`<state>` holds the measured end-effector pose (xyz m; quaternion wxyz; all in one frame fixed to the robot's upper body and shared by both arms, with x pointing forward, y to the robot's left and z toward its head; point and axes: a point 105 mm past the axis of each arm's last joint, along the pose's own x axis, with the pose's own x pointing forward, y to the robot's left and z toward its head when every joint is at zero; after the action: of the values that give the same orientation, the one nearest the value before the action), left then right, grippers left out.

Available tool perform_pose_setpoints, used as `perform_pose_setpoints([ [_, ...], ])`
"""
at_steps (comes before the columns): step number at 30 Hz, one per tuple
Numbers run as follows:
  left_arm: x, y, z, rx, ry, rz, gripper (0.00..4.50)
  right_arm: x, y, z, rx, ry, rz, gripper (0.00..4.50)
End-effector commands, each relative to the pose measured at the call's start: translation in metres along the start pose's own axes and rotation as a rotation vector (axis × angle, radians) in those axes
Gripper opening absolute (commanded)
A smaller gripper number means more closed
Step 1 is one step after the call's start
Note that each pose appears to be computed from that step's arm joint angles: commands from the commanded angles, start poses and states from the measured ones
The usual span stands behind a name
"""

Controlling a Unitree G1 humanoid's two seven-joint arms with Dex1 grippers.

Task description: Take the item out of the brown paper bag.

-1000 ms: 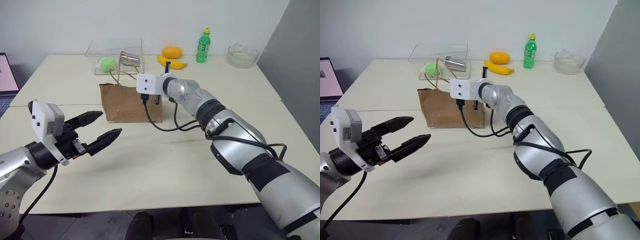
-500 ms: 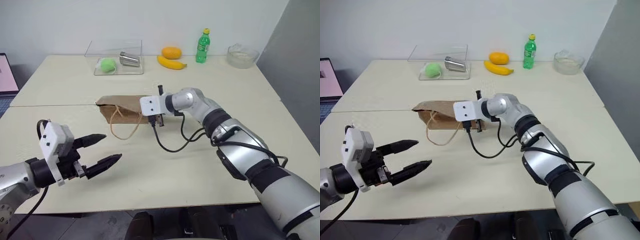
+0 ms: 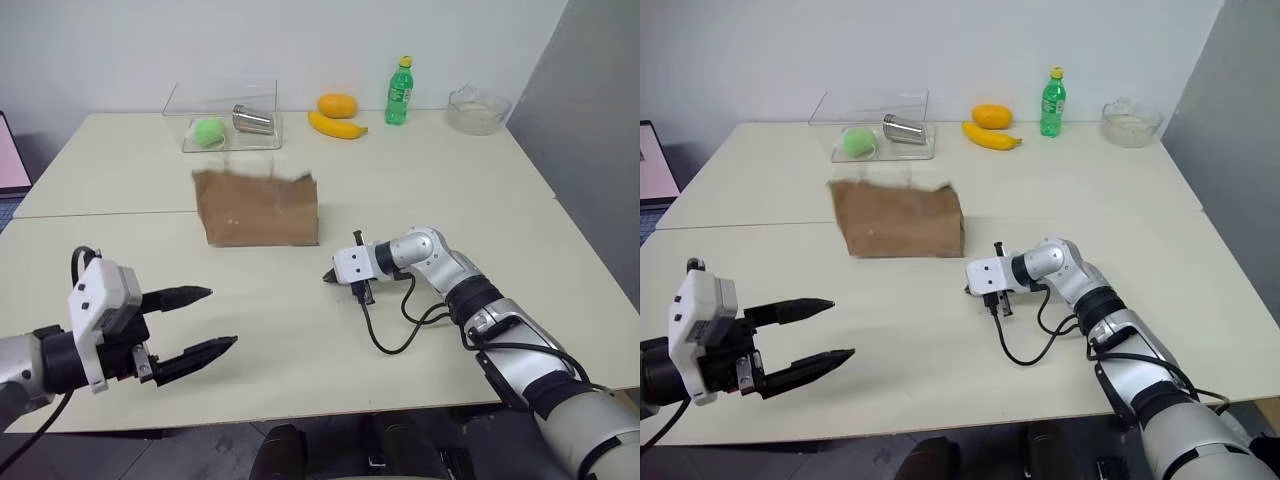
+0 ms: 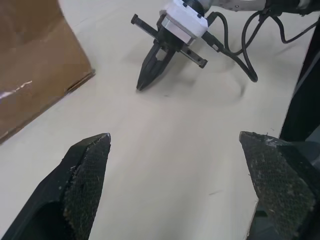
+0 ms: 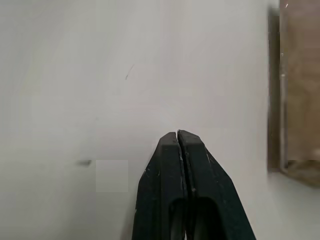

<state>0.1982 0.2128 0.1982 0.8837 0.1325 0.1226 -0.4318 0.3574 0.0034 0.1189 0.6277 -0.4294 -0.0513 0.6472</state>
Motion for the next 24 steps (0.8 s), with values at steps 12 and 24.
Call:
perform_pose_setpoints([
  [12, 0.008, 0.007, 0.006, 0.018, -0.041, -0.015, 4.32, -0.044, -0.139, 0.068, 0.025, -0.094, -0.608, 0.04],
  [24, 0.011, 0.011, 0.008, 0.030, -0.051, 0.016, 4.32, -0.005, -0.167, 0.060, -0.278, 0.379, -0.763, 0.04],
])
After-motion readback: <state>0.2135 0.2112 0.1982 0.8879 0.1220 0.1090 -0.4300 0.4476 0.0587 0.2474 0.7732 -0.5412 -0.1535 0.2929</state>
